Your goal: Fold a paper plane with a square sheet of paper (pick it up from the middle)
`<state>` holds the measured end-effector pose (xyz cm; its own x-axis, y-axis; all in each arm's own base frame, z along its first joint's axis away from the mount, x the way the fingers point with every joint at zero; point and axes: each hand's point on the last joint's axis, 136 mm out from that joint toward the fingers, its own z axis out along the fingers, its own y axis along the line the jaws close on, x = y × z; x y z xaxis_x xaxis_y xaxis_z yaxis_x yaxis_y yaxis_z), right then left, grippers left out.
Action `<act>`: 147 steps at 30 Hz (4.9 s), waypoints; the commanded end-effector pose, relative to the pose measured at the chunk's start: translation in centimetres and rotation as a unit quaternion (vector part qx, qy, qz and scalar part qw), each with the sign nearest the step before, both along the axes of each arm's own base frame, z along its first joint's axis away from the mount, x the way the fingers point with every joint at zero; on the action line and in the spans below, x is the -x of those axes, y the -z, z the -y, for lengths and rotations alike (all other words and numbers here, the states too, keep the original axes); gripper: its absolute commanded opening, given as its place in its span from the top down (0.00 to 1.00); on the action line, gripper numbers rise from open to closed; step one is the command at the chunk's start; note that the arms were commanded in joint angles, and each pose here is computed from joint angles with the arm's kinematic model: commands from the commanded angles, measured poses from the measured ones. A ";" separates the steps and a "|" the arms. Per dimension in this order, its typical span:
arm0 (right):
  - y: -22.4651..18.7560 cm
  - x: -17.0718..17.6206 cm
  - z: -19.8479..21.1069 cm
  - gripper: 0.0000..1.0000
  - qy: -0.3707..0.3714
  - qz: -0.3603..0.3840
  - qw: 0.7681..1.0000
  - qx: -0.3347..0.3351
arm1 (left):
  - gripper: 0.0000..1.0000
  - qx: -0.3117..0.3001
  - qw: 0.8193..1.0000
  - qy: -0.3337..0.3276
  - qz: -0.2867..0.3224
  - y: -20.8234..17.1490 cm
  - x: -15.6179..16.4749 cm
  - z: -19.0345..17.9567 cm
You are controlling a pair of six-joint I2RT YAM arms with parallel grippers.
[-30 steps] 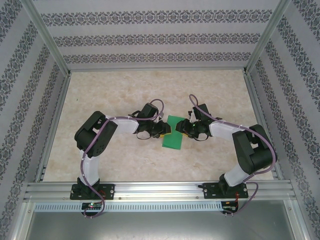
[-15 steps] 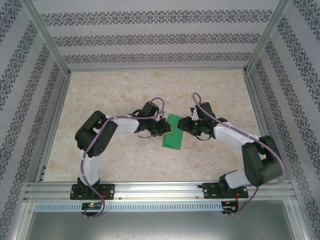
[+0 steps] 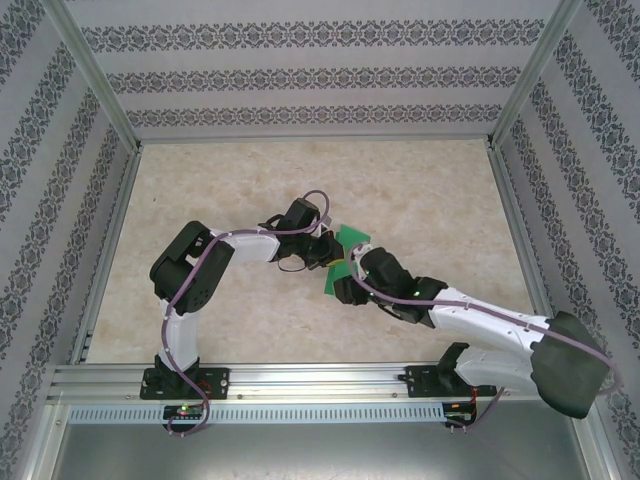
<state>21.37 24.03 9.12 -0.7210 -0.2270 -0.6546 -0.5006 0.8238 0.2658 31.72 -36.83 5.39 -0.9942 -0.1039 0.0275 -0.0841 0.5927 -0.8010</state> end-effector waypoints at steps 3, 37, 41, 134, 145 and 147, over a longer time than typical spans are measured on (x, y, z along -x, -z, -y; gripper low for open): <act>0.1 -1.3 -1.8 0.47 -0.015 0.071 0.995 0.075 | 0.93 0.014 1.000 -0.006 -0.006 -1.1 -0.6 0.4; -0.1 -0.8 -1.5 0.37 0.007 0.075 0.993 0.090 | 0.92 0.017 1.000 0.000 -0.007 -1.5 -0.5 0.7; 0.8 -1.1 -1.6 0.39 -0.006 0.077 0.987 0.137 | 0.92 0.020 1.000 0.003 -0.008 -1.6 -0.5 0.7; -4.8 -1.3 -11.1 1.00 -0.064 -0.058 0.993 -0.087 | 0.32 -0.141 0.966 -0.206 0.064 -5.5 2.7 -16.3; -4.1 -0.7 -11.4 1.00 -0.100 -0.037 0.992 -0.061 | 0.39 -0.077 0.972 -0.222 0.007 -4.2 0.2 -12.9; -3.8 -0.6 -11.4 0.98 -0.106 -0.034 0.992 -0.053 | 0.48 -0.084 0.971 -0.223 -0.004 -3.3 0.2 -12.9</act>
<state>22.23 34.92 13.28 -0.7400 -0.2673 -0.6172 -0.5940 0.6903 0.4132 30.06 -22.60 7.38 -0.8581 -0.5124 -0.0321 -0.3752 0.6687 -0.6419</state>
